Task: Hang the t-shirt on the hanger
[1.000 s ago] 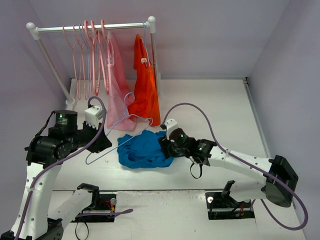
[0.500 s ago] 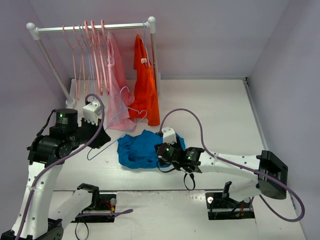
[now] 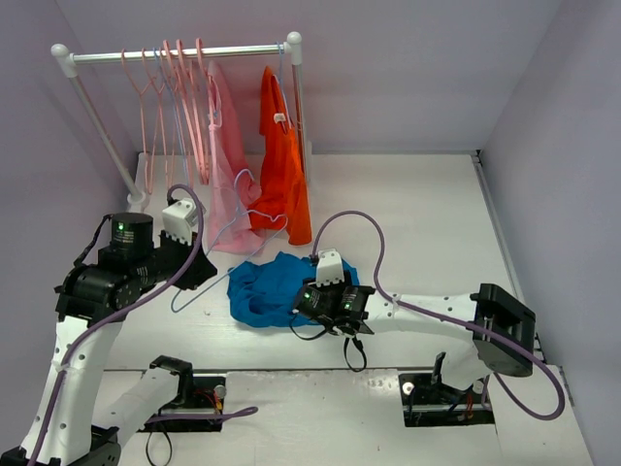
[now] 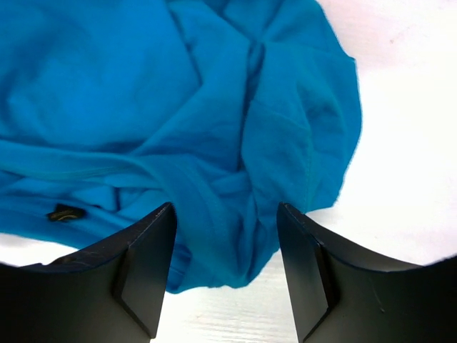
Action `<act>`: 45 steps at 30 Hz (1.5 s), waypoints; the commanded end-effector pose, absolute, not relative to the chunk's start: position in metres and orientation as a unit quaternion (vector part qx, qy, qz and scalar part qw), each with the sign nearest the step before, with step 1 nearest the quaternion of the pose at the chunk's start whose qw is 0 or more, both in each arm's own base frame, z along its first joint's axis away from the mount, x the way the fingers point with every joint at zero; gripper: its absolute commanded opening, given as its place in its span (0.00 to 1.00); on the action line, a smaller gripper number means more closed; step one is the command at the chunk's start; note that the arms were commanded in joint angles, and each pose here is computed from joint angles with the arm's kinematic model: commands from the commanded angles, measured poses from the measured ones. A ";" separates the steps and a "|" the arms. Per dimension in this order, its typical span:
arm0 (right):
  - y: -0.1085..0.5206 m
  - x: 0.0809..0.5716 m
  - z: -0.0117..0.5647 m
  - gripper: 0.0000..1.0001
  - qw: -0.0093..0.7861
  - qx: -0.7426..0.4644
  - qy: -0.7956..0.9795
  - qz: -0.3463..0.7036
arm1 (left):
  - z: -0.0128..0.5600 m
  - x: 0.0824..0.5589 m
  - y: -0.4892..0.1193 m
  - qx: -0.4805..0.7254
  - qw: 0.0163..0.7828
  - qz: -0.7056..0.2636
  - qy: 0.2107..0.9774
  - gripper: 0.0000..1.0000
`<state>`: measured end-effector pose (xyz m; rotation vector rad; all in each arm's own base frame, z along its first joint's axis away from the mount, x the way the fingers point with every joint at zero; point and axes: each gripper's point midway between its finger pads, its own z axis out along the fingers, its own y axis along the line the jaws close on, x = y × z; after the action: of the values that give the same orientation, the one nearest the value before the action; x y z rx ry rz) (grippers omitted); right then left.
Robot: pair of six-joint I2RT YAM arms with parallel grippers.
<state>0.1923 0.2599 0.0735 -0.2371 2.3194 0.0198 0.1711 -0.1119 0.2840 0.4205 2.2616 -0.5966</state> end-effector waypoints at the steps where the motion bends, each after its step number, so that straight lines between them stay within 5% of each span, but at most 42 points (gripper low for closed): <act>1: 0.252 0.202 0.086 0.50 0.422 -0.057 0.905 -0.011 | 0.300 0.177 -0.123 0.184 0.407 -0.255 0.858 0.00; 7: 0.249 0.207 0.088 0.39 0.421 -0.061 0.905 -0.018 | 0.301 0.178 -0.125 0.194 0.408 -0.257 0.854 0.00; 15: 0.227 0.233 0.107 0.01 0.414 -0.080 0.906 -0.032 | 0.303 0.173 -0.129 0.211 0.411 -0.269 0.845 0.00; 28: 0.213 0.282 0.157 0.00 0.395 -0.186 0.899 0.008 | 0.299 0.141 -0.166 0.319 0.396 -0.375 0.775 0.00; 45: 0.207 0.303 0.161 0.00 0.376 -0.241 0.894 0.029 | 0.288 0.141 -0.177 0.357 0.376 -0.385 0.764 0.00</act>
<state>0.2887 0.1955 0.1312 -0.5829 2.3747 0.0278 0.1303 -0.1673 0.2772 0.8469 2.0420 -0.9757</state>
